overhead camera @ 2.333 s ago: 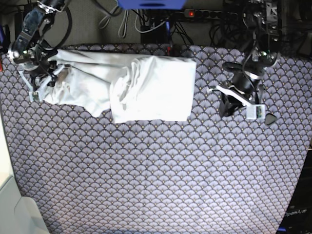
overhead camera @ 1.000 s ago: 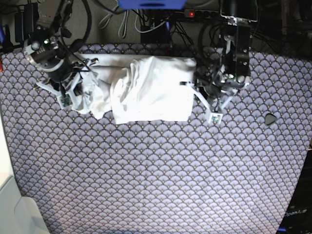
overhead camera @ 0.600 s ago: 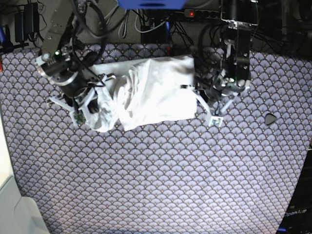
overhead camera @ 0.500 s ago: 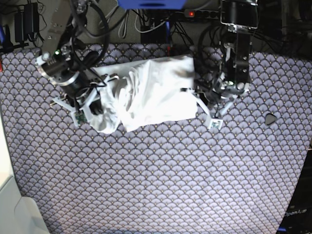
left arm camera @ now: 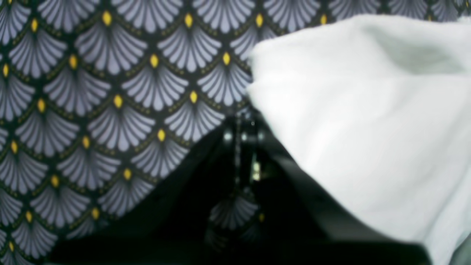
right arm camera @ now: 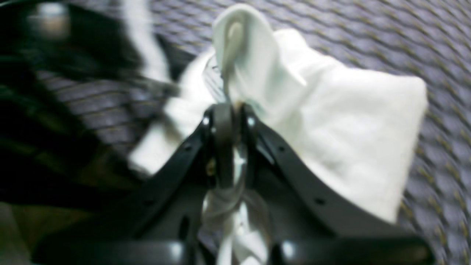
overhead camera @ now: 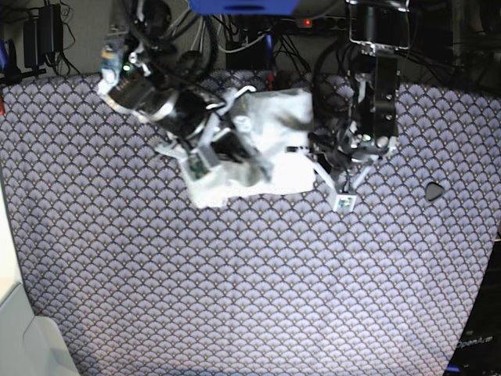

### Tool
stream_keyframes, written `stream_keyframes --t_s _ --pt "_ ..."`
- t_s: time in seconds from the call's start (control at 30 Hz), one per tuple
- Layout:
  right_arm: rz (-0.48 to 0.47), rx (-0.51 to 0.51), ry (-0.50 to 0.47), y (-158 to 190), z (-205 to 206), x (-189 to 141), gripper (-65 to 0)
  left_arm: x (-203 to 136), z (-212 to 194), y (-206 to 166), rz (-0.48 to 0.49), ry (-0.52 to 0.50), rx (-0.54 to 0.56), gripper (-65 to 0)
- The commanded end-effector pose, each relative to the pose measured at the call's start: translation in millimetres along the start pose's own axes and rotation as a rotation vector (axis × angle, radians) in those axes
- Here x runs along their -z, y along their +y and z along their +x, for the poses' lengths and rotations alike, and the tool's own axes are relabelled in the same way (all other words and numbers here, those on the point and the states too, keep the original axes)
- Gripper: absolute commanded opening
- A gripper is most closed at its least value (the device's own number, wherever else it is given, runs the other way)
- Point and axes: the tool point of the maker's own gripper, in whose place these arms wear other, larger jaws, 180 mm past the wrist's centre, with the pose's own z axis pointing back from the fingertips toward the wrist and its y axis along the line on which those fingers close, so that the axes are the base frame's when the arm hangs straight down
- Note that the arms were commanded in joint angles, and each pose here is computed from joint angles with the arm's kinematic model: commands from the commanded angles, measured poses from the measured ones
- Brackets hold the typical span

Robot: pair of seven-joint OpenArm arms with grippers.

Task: Fold the T-shirt properly
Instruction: 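Fold the right-gripper end over onto the middle of the strip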

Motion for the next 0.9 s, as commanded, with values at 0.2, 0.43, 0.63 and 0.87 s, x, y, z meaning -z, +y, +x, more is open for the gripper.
stream_keyframes --t_s 0.2,0.43,0.63,0.87 --pt "0.117 -0.085 -0.115 33.9 44.4 13.1 -65.0 -3.3 7.3 -2.9 -0.01 -0.013 0.009 -64.5" --pt "0.122 -0.078 -0.112 33.7 42.1 15.9 -65.0 -27.1 19.7 6.5 0.019 -0.059 0.044 -64.5" --pt "0.125 -0.079 -0.112 34.7 42.3 16.1 -65.0 -52.1 33.0 30.7 0.078 -0.082 -0.002 -64.5" --pt "0.129 -0.082 -0.102 32.5 42.0 21.1 -65.0 -78.9 7.7 94.3 0.217 -0.029 -0.088 -64.5"
